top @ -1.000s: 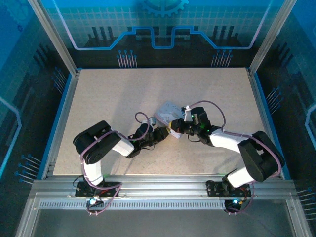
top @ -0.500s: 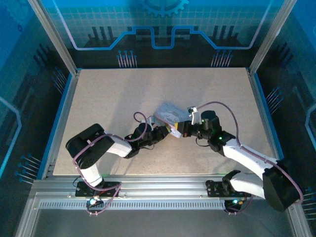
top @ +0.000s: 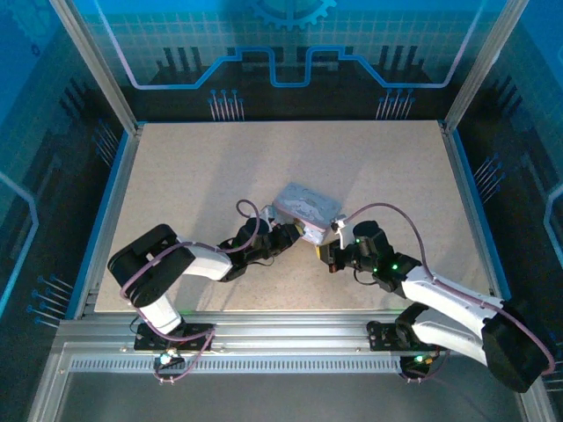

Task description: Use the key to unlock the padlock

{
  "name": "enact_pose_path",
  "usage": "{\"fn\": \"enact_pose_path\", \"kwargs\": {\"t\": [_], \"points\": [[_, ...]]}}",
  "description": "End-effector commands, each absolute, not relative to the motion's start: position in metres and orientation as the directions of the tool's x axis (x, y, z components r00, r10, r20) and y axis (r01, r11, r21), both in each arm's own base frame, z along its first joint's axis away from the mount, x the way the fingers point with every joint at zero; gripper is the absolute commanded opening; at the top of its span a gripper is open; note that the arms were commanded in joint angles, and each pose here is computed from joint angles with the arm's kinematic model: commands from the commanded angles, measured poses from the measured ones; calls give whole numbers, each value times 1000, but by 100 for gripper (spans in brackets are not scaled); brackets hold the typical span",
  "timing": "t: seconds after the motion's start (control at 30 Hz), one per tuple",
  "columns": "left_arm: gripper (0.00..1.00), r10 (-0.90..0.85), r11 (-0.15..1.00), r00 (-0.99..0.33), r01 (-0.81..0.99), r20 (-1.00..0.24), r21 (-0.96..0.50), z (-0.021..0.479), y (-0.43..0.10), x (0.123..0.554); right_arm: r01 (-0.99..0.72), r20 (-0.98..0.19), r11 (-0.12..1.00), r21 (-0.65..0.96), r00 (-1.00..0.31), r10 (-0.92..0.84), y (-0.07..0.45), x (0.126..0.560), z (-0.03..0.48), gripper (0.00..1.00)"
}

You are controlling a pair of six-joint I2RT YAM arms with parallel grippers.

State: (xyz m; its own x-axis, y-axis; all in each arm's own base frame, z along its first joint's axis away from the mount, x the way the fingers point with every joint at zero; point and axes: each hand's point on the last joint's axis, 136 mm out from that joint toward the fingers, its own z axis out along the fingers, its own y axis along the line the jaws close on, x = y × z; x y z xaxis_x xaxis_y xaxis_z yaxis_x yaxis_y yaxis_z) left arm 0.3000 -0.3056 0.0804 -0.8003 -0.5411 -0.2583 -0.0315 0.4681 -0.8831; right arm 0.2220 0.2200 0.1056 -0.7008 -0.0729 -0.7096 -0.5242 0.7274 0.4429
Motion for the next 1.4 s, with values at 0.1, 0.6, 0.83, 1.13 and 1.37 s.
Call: {"fn": "enact_pose_path", "kwargs": {"t": [0.1,0.6,0.83,1.13,1.37], "points": [[20,-551,390,-805,-13,-221,-921,108,-315,298,-592,-784,751,294,-599,-165,213,227,109,0],[20,-569,352,-803,-44,-176,-935,112,-322,294,-655,-811,731,192,-526,-258,218,222,83,0],[20,-577,351,-796,-44,-180,-935,112,-324,291,-652,-823,742,157,-501,-267,223,229,74,0],[19,-576,354,-796,-42,-183,-934,113,-325,289,-629,-828,768,121,-490,-272,220,237,71,0],[19,-577,355,-796,-42,-184,-934,113,-325,289,-585,-829,806,95,-495,-262,211,247,70,0]]}}
